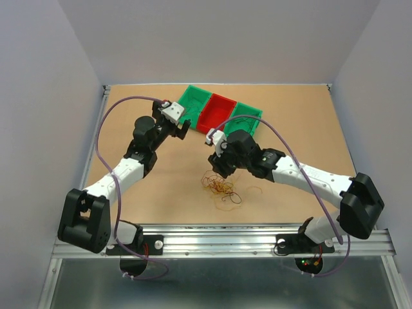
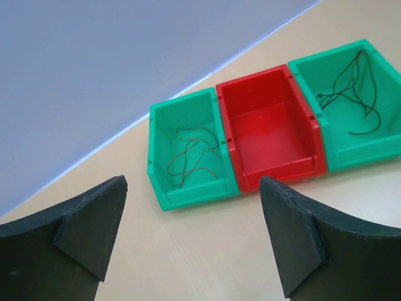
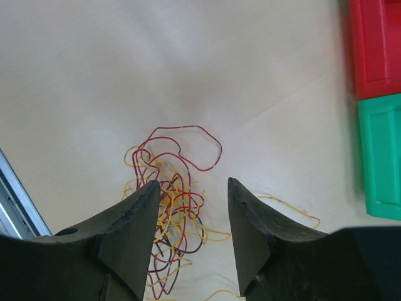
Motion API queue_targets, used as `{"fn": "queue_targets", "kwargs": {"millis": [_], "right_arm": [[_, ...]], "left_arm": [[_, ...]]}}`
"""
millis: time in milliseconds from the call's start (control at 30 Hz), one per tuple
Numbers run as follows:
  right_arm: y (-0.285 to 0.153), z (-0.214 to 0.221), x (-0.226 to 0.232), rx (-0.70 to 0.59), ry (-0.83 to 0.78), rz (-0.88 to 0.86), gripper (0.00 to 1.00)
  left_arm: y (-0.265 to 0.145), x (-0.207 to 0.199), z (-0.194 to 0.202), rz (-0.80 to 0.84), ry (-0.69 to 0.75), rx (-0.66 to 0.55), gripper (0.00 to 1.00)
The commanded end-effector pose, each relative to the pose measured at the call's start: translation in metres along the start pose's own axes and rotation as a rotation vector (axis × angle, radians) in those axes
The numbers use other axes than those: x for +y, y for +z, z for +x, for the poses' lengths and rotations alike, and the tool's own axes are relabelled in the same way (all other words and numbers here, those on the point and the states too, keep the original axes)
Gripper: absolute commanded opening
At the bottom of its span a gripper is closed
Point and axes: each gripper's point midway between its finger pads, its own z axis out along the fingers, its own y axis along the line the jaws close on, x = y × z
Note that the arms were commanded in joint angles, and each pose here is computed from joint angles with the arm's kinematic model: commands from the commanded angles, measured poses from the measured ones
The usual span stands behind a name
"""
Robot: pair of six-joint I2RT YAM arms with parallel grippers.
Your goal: Untangle the cables
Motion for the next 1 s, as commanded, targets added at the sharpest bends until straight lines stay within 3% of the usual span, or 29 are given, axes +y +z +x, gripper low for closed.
{"fn": "queue_targets", "kwargs": {"millis": [0,167,567,700,967], "right_arm": [[0.009,0.008,0.016,0.025,-0.08,-0.082,0.53],[0.022,0.01,0.025,0.063,-0.11,-0.11,0.47],[0.034,0.015,0.047,0.098,-0.189,-0.151,0.49],[0.024,0.002,0.038,0.062,-0.179,-0.089,0.51],[0.005,0.001,0.056,0.001,-0.19,-0.179,0.56]], "left_arm": [[-0.015,0.001,-0.039,0.014,0.106,-0.149,0.99],[-0.021,0.002,-0.04,-0.006,0.098,-0.167,0.99],[-0.02,0.007,-0.037,-0.037,0.094,-0.171,0.98],[-0.02,0.007,-0.038,-0.041,0.091,-0.173,0.98],[-0.021,-0.004,-0.038,0.022,0.114,-0.186,0.99]]}}
